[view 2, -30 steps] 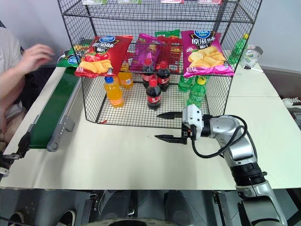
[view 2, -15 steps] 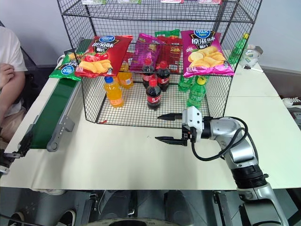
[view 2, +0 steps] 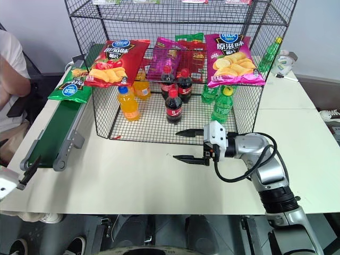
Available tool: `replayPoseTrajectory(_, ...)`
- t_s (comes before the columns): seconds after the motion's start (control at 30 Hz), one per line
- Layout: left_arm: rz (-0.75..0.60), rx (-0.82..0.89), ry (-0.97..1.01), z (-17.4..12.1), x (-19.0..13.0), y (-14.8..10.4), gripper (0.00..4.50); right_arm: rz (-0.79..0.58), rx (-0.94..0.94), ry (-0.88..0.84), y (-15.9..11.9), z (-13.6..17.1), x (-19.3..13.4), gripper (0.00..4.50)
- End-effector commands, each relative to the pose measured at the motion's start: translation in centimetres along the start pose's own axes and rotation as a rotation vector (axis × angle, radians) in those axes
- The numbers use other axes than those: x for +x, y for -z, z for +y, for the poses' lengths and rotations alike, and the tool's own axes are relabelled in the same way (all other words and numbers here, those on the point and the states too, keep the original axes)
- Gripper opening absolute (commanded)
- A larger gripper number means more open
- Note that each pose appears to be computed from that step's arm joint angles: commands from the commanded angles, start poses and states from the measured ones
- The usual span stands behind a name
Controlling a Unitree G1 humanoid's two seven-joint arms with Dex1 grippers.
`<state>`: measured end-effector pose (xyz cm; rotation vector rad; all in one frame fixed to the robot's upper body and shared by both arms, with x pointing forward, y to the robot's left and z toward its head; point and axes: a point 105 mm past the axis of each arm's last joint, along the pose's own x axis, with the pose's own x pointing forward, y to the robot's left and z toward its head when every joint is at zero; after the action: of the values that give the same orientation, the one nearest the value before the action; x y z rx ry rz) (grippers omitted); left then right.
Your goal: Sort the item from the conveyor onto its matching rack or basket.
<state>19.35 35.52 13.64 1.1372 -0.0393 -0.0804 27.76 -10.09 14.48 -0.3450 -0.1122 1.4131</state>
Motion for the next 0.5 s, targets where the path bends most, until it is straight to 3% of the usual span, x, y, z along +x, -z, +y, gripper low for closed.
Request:
replayPoseTrajectory(0.03,0.018,0.070,-0.013,0.5,-0.7,0.6,4.50,-0.028,-0.045,-0.021,-1.3,0.0,0.5,3.55)
replayPoseTrajectory(0.27,0.050,0.176,0.043,-0.2,-1.4,2.0,4.50,-0.027,-0.051,-0.026,-1.6,-0.2,0.5,3.55)
replayPoseTrajectory(0.5,0.078,0.175,0.048,-0.6,-1.9,2.8,4.50,-0.031,-0.051,-0.030,-1.7,-0.1,0.5,3.55)
